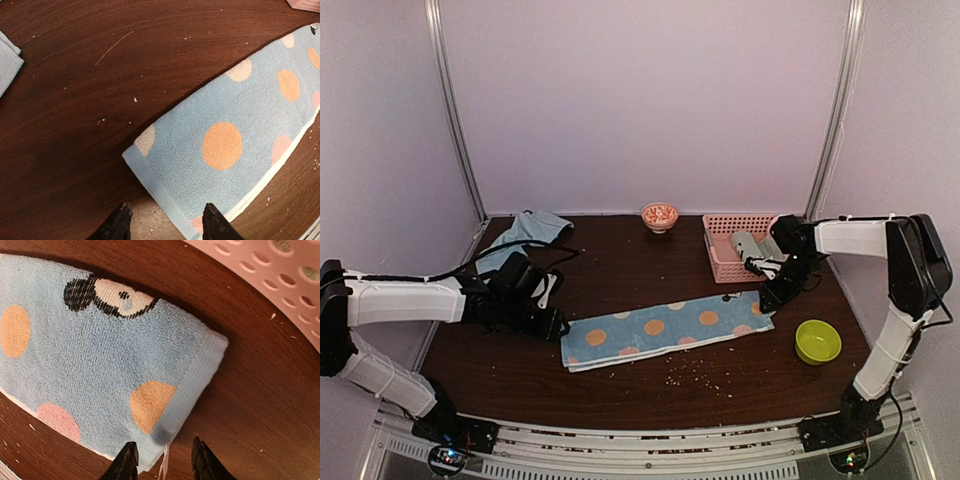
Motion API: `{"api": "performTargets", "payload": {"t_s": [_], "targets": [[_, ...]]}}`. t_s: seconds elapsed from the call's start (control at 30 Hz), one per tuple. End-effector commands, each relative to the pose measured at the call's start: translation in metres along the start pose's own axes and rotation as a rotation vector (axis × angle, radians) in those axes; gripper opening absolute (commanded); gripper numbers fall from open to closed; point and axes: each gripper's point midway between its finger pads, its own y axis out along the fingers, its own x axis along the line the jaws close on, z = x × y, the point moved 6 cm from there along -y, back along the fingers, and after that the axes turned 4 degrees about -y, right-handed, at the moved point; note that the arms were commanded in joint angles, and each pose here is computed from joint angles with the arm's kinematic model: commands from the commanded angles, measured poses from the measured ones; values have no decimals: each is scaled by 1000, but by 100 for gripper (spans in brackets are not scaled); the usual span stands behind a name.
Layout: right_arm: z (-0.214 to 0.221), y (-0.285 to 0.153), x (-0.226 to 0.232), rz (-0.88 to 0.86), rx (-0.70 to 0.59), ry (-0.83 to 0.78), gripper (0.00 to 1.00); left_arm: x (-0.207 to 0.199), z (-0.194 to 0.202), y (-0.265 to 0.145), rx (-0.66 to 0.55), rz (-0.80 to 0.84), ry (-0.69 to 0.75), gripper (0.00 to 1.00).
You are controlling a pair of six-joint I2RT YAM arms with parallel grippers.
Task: Roll the towels
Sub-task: Pick up the towel from the center of the board.
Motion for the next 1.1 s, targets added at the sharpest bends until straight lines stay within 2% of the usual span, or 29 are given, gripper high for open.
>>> {"api": "performTargets", "payload": {"t_s": [0.0,0.3,0.7,1.07], "targets": [[-8,11,1,-45,-11,20,37,3,0,4,-22,-14,-22,48],[-7,21,-3,-37,13,42,35,8,10,7,-7,-23,-35,47],[-21,7,-18,-23,-64,94,34,9,17,17,31,-27,-19,46],[-5,28,-15,-45,14,91,33,14,29,23,66,-34,-24,45]]}}
